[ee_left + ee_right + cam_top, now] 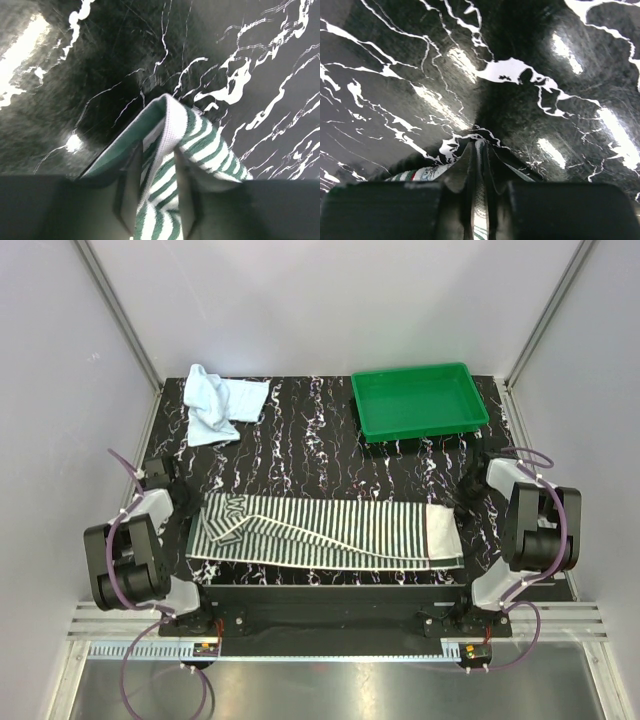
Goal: Roll the towels
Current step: Fold the towel
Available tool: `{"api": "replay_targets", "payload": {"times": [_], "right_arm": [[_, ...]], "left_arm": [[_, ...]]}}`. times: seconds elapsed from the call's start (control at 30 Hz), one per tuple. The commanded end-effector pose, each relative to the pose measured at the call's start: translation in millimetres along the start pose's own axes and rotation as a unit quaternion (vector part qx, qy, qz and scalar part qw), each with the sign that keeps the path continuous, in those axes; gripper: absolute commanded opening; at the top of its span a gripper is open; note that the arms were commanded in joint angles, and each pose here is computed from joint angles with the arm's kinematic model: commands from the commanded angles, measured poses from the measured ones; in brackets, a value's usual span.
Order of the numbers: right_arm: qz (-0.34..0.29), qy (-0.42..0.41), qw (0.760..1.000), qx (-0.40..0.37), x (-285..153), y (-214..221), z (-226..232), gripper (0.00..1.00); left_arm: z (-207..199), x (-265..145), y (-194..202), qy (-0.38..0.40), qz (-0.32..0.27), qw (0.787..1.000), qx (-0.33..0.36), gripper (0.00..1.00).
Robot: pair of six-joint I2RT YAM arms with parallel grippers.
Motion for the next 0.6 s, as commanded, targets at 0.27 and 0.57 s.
{"api": "replay_targets", "payload": {"times": [0.27, 0.57], "right_arm": [[-0.05, 0.001, 0.999, -0.013, -1.5, -52.5, 36.6, 0.0], [-0.061, 0.007, 0.998, 0.015, 11.4, -111.6, 75.8, 0.0]], "left_arm": [[-28.3, 21.3, -35.4, 0.07, -0.03, 0.997, -0.005, 0.0], [-67.3, 32.0, -85.9, 0.157, -0.054, 0.985, 0.038, 0.0]]}}
Point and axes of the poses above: each gripper's point midway between its finger pads, its own x axis out along the fingers, its own z axis along the line the jaws close on, y = z × x, the point moved 8 cm from there along -x, back along the fingers, and after that the axes turned 10 degrees about x, right-handed, at the moved point
